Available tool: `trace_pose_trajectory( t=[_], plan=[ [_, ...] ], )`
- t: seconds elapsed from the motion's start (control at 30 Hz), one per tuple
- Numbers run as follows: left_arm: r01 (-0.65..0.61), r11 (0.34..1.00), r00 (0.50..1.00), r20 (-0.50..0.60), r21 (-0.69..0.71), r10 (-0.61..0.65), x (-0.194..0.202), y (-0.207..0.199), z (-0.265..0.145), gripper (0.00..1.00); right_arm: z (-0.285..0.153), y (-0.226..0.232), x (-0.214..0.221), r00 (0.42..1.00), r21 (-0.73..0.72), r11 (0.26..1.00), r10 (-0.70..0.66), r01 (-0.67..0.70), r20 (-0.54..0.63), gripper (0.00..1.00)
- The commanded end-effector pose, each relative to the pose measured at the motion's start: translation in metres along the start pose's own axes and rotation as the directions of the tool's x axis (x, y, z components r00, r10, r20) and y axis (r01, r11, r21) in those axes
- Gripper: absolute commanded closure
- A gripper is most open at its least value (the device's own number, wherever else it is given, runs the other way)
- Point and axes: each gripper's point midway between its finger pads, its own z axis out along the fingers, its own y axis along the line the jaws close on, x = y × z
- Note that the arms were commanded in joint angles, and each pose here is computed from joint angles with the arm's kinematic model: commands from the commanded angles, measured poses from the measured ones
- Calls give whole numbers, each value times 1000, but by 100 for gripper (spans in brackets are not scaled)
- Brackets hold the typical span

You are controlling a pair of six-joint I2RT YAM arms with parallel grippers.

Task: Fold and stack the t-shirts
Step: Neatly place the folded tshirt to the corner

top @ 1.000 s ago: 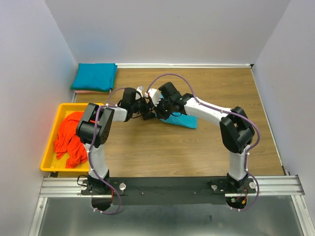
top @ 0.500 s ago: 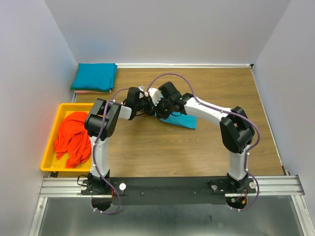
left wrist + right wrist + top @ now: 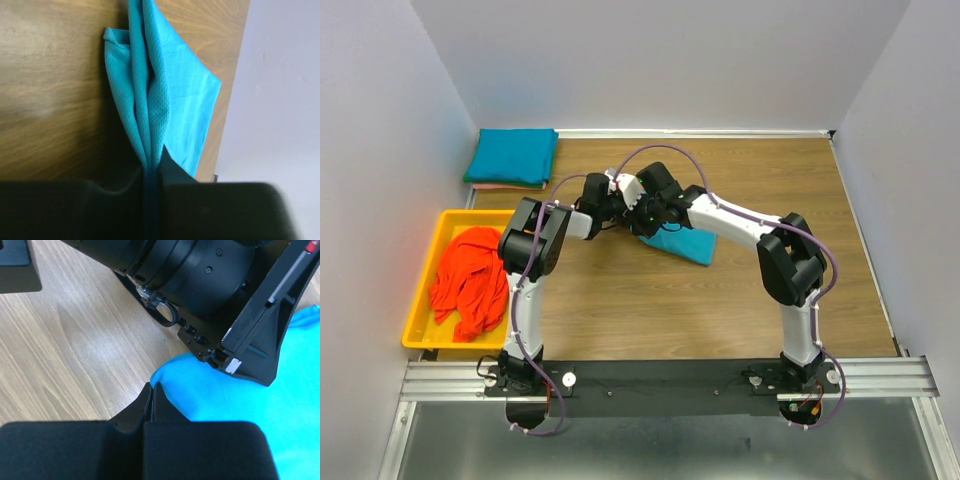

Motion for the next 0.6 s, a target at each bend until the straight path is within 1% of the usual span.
trace_pose_trajectory(
  t=[0.0,0.03,0.07,0.1,0.13,0.17,0.2,0.23,0.27,0.3,0.33,0.37,0.43,0.47,0.5,0.57],
  plan=[
    [-95,995,994,50,-2,95,-16,-7,8,94,2,0,-16,999,-14,1000,9,-9,41,99],
    [-124,992,991,54,-15,125,-18,-8,8,100,1,-1,-17,999,-8,1000,11,-11,42,99],
    [-138,989,988,63,-60,142,-27,-7,6,100,0,-2,-15,999,1,1000,16,-17,39,93],
    [-161,985,984,66,-68,165,-30,-7,5,100,-3,-4,-16,999,13,1000,21,-22,40,89],
    [-227,971,970,75,-79,233,-36,-8,1,100,-9,-7,-19,998,36,999,27,-28,49,84],
    [-251,961,964,60,-119,259,-40,-6,0,100,-13,-13,-17,998,52,998,39,-42,50,72],
    [-277,949,955,66,-153,289,-49,-1,-3,100,-21,-18,-22,997,67,996,48,-52,65,44],
    [-351,920,929,56,-172,365,-55,0,-7,100,-27,-22,-23,996,78,995,55,-60,73,35],
    [-360,910,926,36,-204,375,-57,6,-11,100,-33,-27,-24,995,91,993,63,-70,80,27],
    [-392,893,910,45,-221,411,-66,4,-15,100,-38,-35,-20,994,104,991,75,-83,79,5],
    [-413,880,900,46,-235,434,-74,5,-21,100,-45,-40,-21,993,118,989,78,-88,86,0],
    [-482,841,865,22,-245,502,-82,2,-26,100,-57,-50,-24,991,137,985,87,-101,100,0],
    [-529,801,834,2,-280,551,-99,5,-36,100,-70,-58,-24,990,158,981,92,-109,110,0],
    [-548,783,825,-34,-294,564,-100,8,-42,100,-75,-61,-24,989,164,980,90,-109,115,0],
    [-607,740,781,-43,-289,623,-112,1,-45,100,-87,-68,-24,988,178,978,88,-110,126,0],
    [-633,697,754,-63,-338,654,-136,-1,-60,100,-102,-74,-25,988,198,974,82,-107,131,0]
  ],
)
